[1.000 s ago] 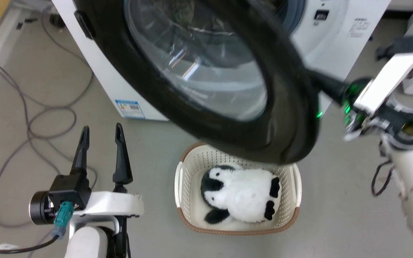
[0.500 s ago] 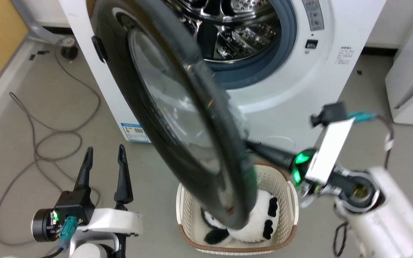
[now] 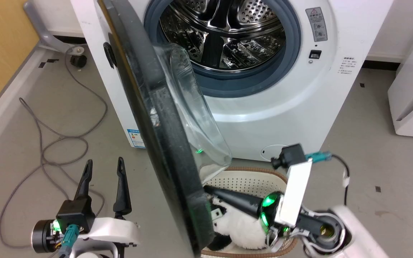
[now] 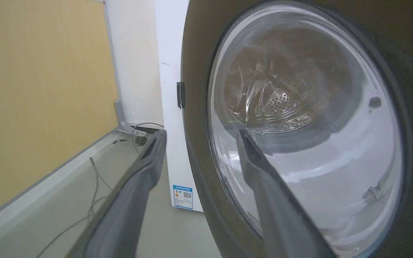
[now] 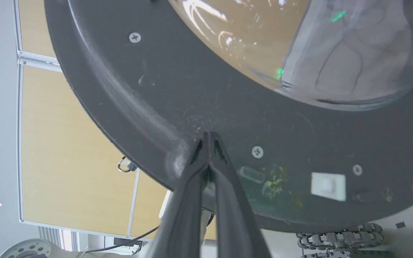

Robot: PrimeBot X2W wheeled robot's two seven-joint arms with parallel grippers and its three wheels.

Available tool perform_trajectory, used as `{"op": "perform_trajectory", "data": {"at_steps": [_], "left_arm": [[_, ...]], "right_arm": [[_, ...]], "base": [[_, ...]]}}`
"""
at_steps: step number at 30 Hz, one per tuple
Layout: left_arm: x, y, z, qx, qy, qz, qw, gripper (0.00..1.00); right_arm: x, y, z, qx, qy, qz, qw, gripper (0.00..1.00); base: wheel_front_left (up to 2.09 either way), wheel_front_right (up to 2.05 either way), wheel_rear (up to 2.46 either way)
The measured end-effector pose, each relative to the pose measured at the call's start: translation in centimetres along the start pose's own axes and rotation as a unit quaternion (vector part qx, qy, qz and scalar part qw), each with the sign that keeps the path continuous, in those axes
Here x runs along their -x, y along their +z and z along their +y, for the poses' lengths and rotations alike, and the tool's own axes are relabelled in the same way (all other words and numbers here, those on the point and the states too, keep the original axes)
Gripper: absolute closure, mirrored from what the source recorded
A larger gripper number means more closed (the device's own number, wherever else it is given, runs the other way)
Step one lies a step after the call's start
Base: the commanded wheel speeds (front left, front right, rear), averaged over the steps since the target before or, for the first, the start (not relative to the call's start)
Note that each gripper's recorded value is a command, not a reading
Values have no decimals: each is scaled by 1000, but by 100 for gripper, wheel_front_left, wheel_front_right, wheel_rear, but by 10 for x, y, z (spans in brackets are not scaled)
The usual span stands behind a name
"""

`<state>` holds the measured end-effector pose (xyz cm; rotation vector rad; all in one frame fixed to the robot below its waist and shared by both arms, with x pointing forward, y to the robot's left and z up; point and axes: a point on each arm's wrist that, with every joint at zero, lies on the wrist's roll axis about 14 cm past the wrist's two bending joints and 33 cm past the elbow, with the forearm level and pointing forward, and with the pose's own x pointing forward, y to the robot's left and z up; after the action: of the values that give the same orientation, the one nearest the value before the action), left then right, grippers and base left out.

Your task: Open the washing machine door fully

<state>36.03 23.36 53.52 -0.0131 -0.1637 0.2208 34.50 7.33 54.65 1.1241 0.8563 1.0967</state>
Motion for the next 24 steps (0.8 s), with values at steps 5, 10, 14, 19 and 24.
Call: {"op": "perform_trajectory", "data": {"at_steps": [5,10,14,19,24], "left_arm": [[4,-4,0,0,0,6,1000,0],[9,-6,-2,2,-4,10,1000,0],[9,-4,-5,1,-12,7,1000,0],[9,-5,-9,3,-18,8,1000,0],[7,-4,-14,4,-24,6,1000,0]], "right_arm": [[2,-10,0,-21,8,-14,1000,100],[19,16,13,-7,21,-103,994,100],[45,48,33,30,34,-205,978,100],[91,87,54,109,25,-340,934,100],[141,111,65,220,-21,-449,866,100]], "base": [[0,0,0],[0,0,0],[0,0,0],[0,0,0],[0,0,0]]}}
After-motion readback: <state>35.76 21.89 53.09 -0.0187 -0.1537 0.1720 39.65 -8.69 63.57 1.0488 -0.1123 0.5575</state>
